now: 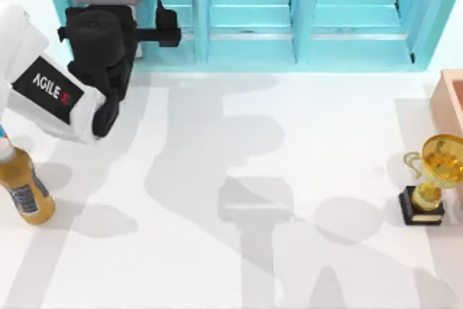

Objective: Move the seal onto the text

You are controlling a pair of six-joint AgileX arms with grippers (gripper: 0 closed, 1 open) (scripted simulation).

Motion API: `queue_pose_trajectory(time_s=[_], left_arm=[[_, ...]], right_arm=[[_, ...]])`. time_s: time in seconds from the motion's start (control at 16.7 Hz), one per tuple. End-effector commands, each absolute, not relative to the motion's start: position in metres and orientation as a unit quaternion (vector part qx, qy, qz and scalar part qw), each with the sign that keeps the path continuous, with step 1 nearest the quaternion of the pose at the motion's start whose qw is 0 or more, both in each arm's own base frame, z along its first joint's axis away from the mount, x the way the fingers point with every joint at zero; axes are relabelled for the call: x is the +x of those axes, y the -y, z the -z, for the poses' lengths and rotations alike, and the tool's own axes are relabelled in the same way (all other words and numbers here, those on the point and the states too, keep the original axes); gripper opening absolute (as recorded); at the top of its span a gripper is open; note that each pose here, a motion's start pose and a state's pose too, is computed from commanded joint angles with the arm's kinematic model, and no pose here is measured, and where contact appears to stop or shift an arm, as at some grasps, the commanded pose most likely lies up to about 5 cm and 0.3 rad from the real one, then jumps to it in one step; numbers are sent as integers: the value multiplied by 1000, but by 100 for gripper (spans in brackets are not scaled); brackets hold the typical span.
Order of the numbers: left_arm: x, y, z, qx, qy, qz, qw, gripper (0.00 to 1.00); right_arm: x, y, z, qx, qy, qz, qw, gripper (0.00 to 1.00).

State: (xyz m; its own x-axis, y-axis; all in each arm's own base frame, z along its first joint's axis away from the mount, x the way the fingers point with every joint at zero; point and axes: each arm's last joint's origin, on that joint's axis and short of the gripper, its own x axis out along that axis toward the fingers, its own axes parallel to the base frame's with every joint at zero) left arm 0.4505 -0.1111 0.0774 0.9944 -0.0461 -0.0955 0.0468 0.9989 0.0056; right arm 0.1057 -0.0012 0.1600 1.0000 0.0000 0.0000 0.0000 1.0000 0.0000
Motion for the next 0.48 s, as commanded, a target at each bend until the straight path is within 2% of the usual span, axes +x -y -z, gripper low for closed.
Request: queue_pose_trajectory(time_s=[0.48], left_arm=[[450,111,-77,4,-48,23,999,25]], right_arm=[[106,1,-160,0,0,0,1000,100]])
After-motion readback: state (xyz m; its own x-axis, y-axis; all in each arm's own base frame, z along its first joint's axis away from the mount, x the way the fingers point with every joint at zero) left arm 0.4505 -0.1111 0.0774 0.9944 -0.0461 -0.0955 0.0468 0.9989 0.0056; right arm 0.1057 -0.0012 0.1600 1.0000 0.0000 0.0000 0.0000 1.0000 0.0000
